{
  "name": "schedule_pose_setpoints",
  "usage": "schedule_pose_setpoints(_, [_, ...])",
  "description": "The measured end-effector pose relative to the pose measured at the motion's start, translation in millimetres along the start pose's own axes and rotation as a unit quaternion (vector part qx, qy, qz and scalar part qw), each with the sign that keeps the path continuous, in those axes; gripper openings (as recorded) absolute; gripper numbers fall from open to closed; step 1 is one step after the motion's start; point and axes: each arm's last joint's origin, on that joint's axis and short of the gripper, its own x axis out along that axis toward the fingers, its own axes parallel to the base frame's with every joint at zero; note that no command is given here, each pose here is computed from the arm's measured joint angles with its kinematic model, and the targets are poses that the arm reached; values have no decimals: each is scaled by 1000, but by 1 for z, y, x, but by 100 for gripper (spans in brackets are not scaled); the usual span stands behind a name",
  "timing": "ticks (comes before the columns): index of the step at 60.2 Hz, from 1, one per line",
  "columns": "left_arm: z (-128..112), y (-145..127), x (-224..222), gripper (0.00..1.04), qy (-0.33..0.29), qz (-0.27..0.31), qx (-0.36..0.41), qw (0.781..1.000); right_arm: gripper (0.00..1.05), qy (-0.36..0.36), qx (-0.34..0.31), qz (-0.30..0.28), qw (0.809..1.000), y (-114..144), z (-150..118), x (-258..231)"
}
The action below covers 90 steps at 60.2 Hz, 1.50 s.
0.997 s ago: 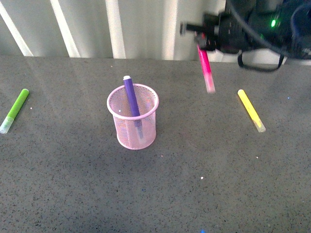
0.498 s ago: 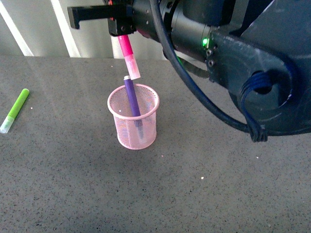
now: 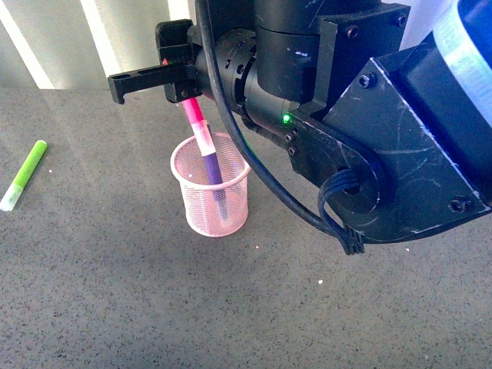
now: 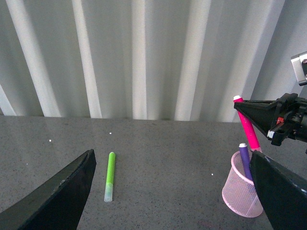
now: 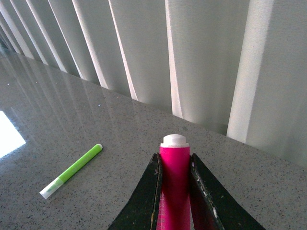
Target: Insert purple and pink pens into pink cup
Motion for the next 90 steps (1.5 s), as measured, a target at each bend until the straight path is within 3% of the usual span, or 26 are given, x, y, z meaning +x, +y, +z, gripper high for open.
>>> schedule_pose_setpoints(59, [0,0,0,98,0,0,0,1000,11,68,-8,7,998,5,-36,-3])
schedule_pose_setpoints(80, [0,0,0,98,0,0,0,1000,71,89,-24,-7,996,5,-42,-4])
schedule_pose_setpoints(90, [0,0,0,98,0,0,0,1000,99,94,-28,-54,994,2,-17,-13])
